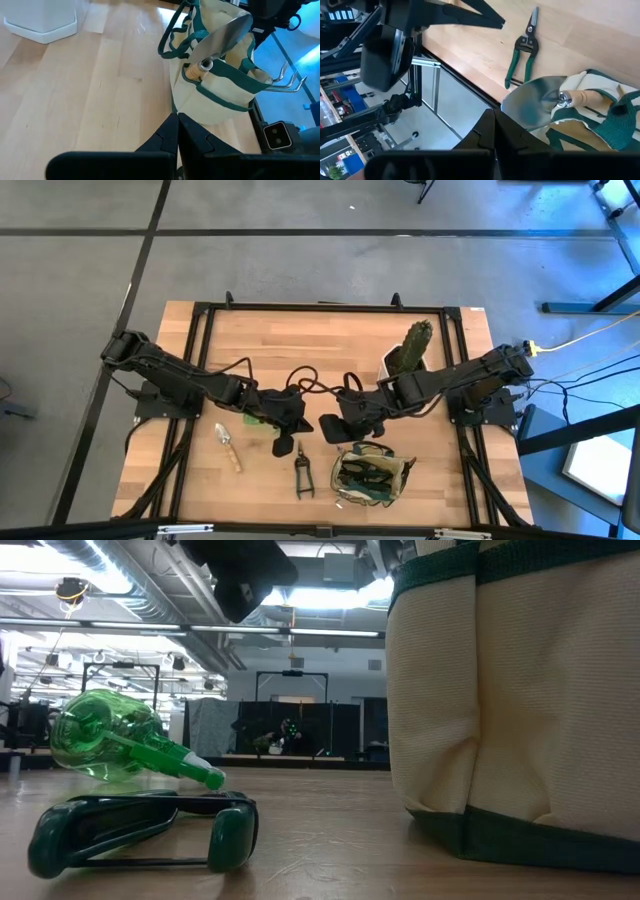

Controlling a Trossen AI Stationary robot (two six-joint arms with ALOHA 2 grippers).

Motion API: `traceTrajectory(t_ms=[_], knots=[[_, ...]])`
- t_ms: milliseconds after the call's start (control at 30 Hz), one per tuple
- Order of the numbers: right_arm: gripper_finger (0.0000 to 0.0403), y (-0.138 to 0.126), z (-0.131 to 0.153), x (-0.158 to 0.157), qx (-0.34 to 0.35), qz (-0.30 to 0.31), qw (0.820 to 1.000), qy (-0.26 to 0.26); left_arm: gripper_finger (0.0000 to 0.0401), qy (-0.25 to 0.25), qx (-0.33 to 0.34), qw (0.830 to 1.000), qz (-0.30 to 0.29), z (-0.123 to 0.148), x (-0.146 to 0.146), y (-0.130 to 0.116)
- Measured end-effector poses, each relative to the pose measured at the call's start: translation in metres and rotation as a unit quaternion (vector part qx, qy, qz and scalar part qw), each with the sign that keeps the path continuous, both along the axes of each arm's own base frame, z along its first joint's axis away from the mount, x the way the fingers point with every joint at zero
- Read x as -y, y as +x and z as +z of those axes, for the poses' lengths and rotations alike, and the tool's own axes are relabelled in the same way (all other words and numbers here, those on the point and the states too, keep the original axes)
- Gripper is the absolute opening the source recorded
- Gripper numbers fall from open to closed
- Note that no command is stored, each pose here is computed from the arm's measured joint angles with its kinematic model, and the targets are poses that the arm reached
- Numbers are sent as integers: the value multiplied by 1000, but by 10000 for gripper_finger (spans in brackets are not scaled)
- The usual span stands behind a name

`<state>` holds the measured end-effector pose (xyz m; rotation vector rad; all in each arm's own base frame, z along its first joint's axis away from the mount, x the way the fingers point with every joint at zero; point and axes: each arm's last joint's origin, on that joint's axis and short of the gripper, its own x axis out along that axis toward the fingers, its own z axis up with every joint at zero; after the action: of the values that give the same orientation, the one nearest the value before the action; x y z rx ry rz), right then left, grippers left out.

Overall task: Pick & Place Garden tools in Gardening bag
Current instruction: Put the right hand trowel into the side pocket of the white bag

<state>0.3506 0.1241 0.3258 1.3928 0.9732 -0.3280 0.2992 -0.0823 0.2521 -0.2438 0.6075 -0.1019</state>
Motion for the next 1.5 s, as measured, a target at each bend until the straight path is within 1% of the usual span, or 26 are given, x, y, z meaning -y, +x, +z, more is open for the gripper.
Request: traceTrajectory(t_ms=[100,233,300,367,433,533,633,867,1000,1167,1333,1400,1500], knots=[[1,-2,-1,-1,-9,8,1000,4,2,0,0,1000,0,0,0,0],[0,-8,-5,-2,-46,15,999,-1,1,1,1,1000,2,0,0,0],[0,-10,-6,-3,-54,16,998,-4,2,2,5,1000,5,1,0,1],[0,-9,-6,-5,-49,16,999,-4,1,3,9,1000,9,1,0,1],[0,-6,-3,-6,-24,8,1000,-4,2,1,25,1000,6,4,0,3],[0,0,2,-7,18,4,1000,2,1,-20,67,997,-34,12,3,6],[0,3,4,-6,34,-3,999,-2,2,-34,94,994,-47,17,5,8],[0,3,2,2,25,-28,999,-29,2,-26,76,996,-45,14,4,7],[0,2,0,6,13,-32,999,-34,2,-21,64,997,-42,11,3,6],[0,2,0,6,11,-32,999,-35,2,-6,70,997,-45,12,1,7],[0,2,-1,6,8,-30,999,-33,2,-10,74,994,-75,10,-4,11],[0,2,-1,6,8,-30,999,-33,2,-16,91,992,-86,10,-4,15],[0,1,-1,6,6,-30,999,-33,2,-31,98,989,-107,6,-6,21]])
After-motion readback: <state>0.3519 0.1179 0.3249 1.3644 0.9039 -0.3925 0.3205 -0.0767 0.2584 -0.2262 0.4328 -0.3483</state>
